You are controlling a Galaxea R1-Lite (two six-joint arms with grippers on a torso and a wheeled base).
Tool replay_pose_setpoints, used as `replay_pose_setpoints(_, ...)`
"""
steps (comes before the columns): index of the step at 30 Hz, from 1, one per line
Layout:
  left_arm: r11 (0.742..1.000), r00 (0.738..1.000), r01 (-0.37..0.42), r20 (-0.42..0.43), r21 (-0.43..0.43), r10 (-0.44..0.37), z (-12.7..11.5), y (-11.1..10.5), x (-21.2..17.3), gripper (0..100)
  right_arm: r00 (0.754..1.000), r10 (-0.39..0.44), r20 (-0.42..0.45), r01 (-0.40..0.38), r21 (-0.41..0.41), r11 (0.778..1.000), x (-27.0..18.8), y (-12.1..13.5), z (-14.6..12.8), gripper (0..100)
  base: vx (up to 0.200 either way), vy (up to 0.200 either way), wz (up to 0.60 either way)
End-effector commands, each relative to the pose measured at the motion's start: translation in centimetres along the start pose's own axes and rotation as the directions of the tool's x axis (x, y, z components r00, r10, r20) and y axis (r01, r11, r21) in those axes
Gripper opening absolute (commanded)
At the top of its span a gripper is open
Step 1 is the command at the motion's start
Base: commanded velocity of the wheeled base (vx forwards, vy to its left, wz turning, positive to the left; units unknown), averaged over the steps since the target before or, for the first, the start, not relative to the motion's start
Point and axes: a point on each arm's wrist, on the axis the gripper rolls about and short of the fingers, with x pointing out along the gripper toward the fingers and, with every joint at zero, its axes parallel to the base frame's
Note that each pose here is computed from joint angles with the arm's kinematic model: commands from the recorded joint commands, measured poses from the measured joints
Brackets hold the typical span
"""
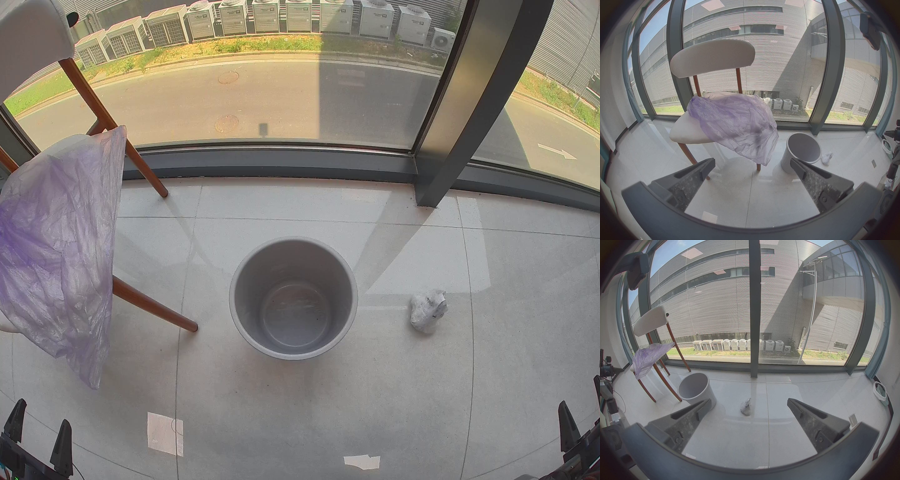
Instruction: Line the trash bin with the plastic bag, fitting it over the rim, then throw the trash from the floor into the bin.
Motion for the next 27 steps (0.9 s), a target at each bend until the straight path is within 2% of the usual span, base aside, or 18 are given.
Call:
replay_pose_setpoints(1, 1.000, 1.000, -0.001, -0.013, 0.001, 0.001, -0.5, 0.0, 0.1, 100, 1.000, 0.000, -0.010, 0.000, 0.000, 1.000, 0.1, 0.0, -0.5, 100, 0.000, 0.000, 0.00)
replay_pose_setpoints(4, 1.000, 1.000, -0.002, -0.002, 0.002, 0.002, -0.4, 0.0, 0.1, 100, 1.000, 0.000, -0.010, 0.000, 0.001, 1.000, 0.1, 0.0, -0.5, 100, 0.000, 0.000, 0.00)
replay_pose_setpoints(8, 1.000, 0.996, 0.021, 0.089, 0.008, -0.021, 0.6, -0.1, 0.1, 100, 1.000, 0.000, -0.010, 0.000, 0.001, 1.000, 0.1, 0.0, -0.5, 100, 0.000, 0.000, 0.00)
replay_pose_setpoints(10, 0.997, 0.993, 0.058, 0.104, 0.045, -0.063, 0.7, -0.2, 0.0, 100, 1.000, 0.000, -0.010, 0.000, 0.001, 1.000, 0.1, 0.0, -0.5, 100, 0.000, 0.000, 0.00)
replay_pose_setpoints(13, 0.994, 0.987, 0.075, 0.134, 0.078, -0.085, 1.0, -0.2, 0.0, 100, 1.000, 0.000, -0.010, 0.000, 0.001, 1.000, 0.1, 0.0, -0.5, 100, 0.000, 0.000, 0.00)
replay_pose_setpoints(14, 0.990, 0.974, 0.094, 0.196, 0.105, -0.113, 1.9, -0.3, -0.2, 100, 1.000, 0.000, -0.010, 0.000, 0.001, 1.000, 0.1, 0.0, -0.5, 100, 0.000, 0.000, 0.00)
replay_pose_setpoints(16, 0.985, 0.962, 0.130, 0.225, 0.117, -0.154, 2.8, -0.4, -0.6, 100, 1.000, 0.000, -0.010, 0.000, 0.001, 1.000, 0.1, 0.0, -0.5, 100, 0.000, 0.000, 0.00)
replay_pose_setpoints(19, 0.979, 0.960, 0.164, 0.210, 0.124, -0.187, 4.0, -0.4, -1.2, 100, 1.000, 0.000, -0.010, 0.000, 0.001, 1.000, 0.1, 0.0, -0.5, 100, 0.000, 0.000, 0.00)
replay_pose_setpoints(22, 0.977, 0.965, 0.173, 0.175, 0.121, -0.193, 4.9, -0.4, -1.9, 100, 1.000, 0.000, -0.010, 0.000, 0.001, 1.000, 0.1, 0.0, -0.5, 100, 0.000, 0.000, 0.00)
replay_pose_setpoints(24, 0.977, 0.964, 0.168, 0.186, 0.129, -0.190, 5.5, -0.4, -2.1, 100, 1.000, 0.000, -0.010, 0.000, 0.003, 1.000, 0.1, 0.0, -0.5, 100, 0.000, 0.000, 0.00)
replay_pose_setpoints(26, 0.977, 0.960, 0.171, 0.201, 0.128, -0.195, 6.6, -0.4, -2.0, 100, 1.000, 0.000, -0.010, 0.000, 0.006, 1.000, 0.1, 0.0, -0.5, 100, 0.000, 0.000, 0.00)
replay_pose_setpoints(27, 0.976, 0.965, 0.175, 0.177, 0.125, -0.196, 7.3, -0.5, -1.3, 100, 1.000, 0.000, -0.010, 0.000, 0.007, 1.000, 0.1, 0.0, -0.5, 100, 0.000, 0.000, 0.00)
